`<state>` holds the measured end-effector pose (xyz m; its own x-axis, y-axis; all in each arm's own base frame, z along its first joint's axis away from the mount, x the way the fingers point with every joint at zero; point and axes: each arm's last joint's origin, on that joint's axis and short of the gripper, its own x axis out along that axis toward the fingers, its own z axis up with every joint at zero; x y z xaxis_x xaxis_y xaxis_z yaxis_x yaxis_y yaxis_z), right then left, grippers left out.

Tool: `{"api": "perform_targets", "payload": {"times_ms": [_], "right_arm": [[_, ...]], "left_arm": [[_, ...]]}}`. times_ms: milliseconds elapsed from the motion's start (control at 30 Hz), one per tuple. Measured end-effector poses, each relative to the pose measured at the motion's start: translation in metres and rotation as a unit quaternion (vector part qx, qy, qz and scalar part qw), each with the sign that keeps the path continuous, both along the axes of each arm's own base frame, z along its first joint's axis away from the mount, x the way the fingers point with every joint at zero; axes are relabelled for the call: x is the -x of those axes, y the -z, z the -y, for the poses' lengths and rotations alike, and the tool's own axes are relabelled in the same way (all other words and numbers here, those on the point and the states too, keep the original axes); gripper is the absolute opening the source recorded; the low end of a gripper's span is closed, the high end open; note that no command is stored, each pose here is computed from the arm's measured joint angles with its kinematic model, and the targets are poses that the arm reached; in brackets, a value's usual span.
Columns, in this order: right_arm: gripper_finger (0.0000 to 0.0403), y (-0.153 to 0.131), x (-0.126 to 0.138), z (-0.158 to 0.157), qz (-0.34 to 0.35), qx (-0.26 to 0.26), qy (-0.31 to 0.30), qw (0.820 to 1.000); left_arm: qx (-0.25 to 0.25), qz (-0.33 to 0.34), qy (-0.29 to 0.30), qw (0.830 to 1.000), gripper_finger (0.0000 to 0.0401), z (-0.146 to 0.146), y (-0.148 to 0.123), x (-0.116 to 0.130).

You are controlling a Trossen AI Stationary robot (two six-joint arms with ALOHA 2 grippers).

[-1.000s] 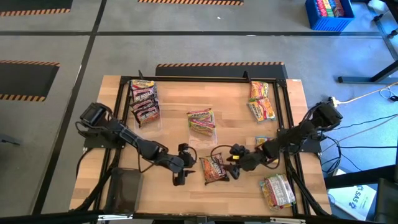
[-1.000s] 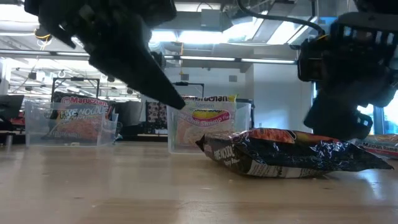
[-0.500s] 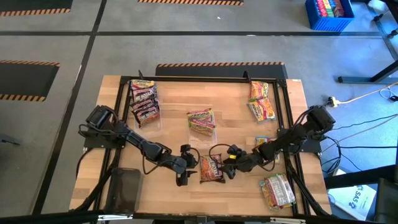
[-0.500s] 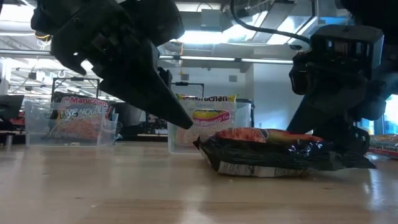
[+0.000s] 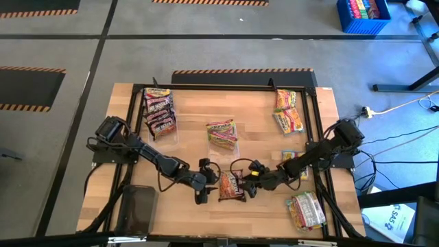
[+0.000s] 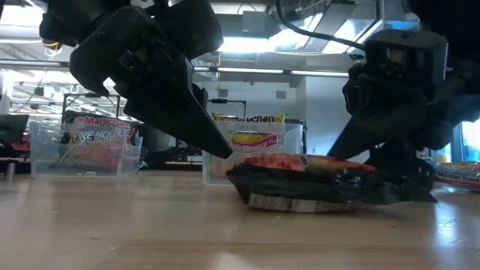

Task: Sort Maruchan noodles
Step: Put the black noodle pack into the left transparent bin

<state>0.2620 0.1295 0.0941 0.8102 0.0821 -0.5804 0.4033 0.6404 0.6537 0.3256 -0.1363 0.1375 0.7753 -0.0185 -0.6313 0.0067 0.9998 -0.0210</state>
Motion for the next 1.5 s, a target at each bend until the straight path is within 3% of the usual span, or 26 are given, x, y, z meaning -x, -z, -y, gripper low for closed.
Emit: {"api": "perform_targets", "payload": {"times_ms": [467,967,1233,1500], "right_arm": [[0.0272,-0.002,-0.008,-0.004,0.020,0.019,-0.018,0.999],[0.0272,0.004,-0.015,-0.003,0.020,0.010,0.008,1.000],[0.0272,-0.007,-0.031,-0.010,0.031,0.018,-0.030,0.999],[0.0272,-0.022,-0.043,-0.015,0.082,0.060,-0.031,0.994]], "left_arm": [[-0.002,-0.044,-0.007,0.999,0.0199,-0.002,0.007,0.006],[0.017,-0.029,-0.004,0.999,0.0199,0.000,0.014,0.000],[0.018,-0.033,-0.004,0.999,0.0199,-0.001,0.018,-0.001],[0.017,-0.039,-0.003,0.999,0.0199,-0.001,0.020,0.000]]}}
